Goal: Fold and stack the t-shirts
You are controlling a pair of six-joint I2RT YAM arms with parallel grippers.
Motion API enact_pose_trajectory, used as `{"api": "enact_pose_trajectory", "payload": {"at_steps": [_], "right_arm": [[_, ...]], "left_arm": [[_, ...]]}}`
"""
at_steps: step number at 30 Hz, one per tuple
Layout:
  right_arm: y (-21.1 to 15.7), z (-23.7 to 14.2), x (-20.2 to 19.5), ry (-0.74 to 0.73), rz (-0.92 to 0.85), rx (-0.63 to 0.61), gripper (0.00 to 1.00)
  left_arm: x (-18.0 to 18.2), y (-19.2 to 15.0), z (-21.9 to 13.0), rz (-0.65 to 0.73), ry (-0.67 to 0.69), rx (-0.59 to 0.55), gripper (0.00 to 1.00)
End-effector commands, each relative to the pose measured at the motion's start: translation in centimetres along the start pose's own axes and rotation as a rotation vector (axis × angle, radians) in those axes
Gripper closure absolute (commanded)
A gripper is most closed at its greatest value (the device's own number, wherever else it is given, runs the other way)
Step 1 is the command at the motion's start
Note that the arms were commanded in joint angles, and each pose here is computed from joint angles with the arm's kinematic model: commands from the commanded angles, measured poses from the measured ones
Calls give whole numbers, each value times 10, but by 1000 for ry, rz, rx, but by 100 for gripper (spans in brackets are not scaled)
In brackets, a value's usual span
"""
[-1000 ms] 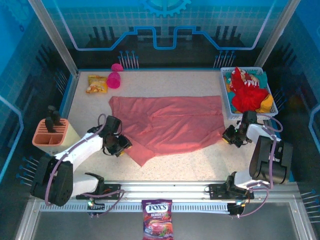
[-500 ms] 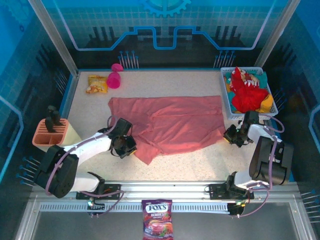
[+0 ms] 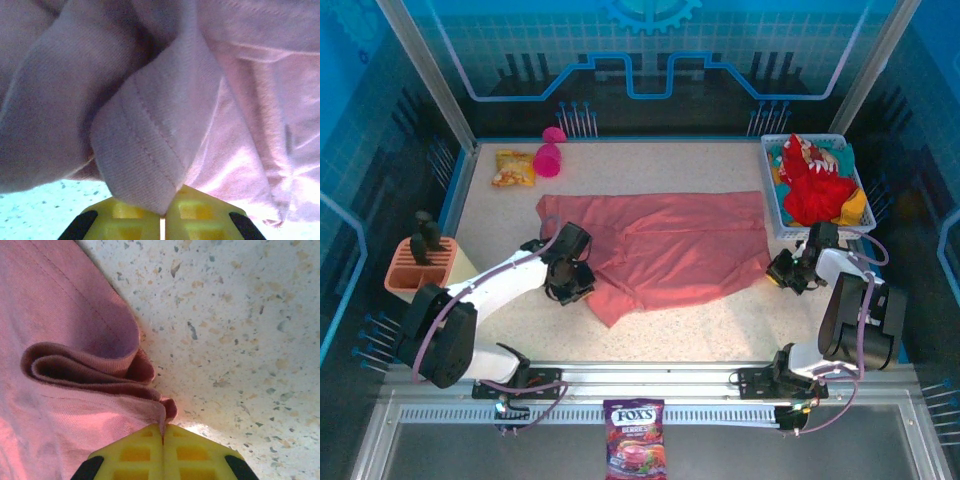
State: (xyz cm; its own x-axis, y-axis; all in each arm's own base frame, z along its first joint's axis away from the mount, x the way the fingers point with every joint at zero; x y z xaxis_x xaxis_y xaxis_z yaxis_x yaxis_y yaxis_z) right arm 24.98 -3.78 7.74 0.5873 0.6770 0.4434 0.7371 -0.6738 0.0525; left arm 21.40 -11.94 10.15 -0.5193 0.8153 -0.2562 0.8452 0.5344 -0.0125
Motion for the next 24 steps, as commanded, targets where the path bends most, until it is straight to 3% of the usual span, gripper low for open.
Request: {"api": "enact_pose_trajectory", "payload": {"at_steps": [1, 3, 5, 10, 15, 19, 24], "right_arm": [[2, -5, 1, 6, -11, 19, 100], [0, -6, -2, -7, -10, 20, 95], [-2, -6, -3, -14, -12, 10, 75], [-4, -7, -3, -8, -10, 11, 59], [-5, -3, -8, -27, -7, 8, 60], [-6, 1, -8, -19, -1, 17, 71], [-12, 3, -10, -15, -9, 39, 76]], "left_arm": [[13, -8, -8, 46, 77, 25, 91], [23, -10, -8, 50, 106, 25, 92], [31, -9, -10, 40, 110, 31, 92], [34, -1, -25, 22, 66, 12, 94], [29, 2, -35, 29, 33, 8, 95], [24, 0, -38, 26, -2, 25, 95], [21, -1, -41, 18, -36, 20, 87]]}}
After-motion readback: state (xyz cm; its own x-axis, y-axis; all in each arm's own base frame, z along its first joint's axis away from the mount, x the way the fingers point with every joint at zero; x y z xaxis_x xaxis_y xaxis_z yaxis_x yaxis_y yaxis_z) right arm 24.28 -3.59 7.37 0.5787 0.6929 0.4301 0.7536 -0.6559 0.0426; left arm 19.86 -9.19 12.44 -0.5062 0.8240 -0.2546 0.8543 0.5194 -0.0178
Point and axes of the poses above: each hand's point on the last joint's axis, 136 mm out from that joint toward the fingers, its own z axis out along the fingers, its own x axis along the line the jaws close on, y = z × x, the point moved 6 cm from there along -z, back along the fingers
